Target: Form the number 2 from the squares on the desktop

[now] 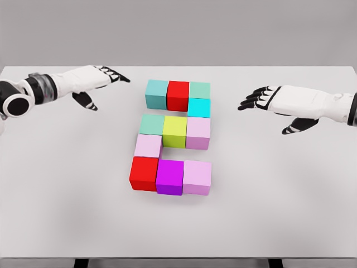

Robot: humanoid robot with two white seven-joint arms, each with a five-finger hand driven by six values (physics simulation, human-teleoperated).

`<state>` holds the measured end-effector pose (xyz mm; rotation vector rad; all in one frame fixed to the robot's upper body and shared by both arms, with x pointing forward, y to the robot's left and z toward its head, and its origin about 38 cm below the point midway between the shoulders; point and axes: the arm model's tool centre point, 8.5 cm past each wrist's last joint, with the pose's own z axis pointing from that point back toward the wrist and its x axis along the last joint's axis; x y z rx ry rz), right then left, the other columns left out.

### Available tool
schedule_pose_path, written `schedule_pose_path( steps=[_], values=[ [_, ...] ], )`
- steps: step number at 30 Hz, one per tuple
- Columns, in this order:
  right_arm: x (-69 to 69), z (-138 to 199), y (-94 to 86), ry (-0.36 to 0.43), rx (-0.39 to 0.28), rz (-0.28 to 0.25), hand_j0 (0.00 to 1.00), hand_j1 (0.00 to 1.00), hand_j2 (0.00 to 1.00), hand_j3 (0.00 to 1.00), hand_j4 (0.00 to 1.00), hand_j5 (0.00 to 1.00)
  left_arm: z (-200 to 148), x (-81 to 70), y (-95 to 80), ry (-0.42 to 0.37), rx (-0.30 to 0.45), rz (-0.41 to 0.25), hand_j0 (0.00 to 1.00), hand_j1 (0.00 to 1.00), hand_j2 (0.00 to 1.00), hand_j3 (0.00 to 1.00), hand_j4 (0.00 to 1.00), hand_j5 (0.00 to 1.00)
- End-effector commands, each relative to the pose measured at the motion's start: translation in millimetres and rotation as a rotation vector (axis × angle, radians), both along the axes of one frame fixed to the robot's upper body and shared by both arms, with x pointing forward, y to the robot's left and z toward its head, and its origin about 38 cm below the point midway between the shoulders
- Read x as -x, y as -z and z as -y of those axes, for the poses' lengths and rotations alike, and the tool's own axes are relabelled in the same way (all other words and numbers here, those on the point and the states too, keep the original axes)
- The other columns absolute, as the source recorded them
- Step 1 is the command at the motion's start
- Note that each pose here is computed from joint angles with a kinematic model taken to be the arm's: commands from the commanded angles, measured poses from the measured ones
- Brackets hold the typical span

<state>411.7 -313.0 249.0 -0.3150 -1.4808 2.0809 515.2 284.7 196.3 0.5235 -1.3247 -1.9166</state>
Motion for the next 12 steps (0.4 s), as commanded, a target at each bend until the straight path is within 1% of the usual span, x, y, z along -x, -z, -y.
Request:
schedule_pose_path(
  steps=[1,12],
  values=[
    [0.3,-0.7,-1.1,-0.001,-0.006,-0.001,1.0,1.0,1.0,1.0,1.0,1.0,-5.9,0.0,-3.7,-0.018,0.037,-0.01,1.0,1.0,1.0,1.0,1.0,1.0],
    [1.2,-2.2,-2.9,-0.007,-0.005,0.005,1.0,1.0,1.0,1.0,1.0,1.0,-5.2,-0.6,-1.0,-0.024,0.042,-0.015,1.0,1.0,1.0,1.0,1.0,1.0]
  ],
)
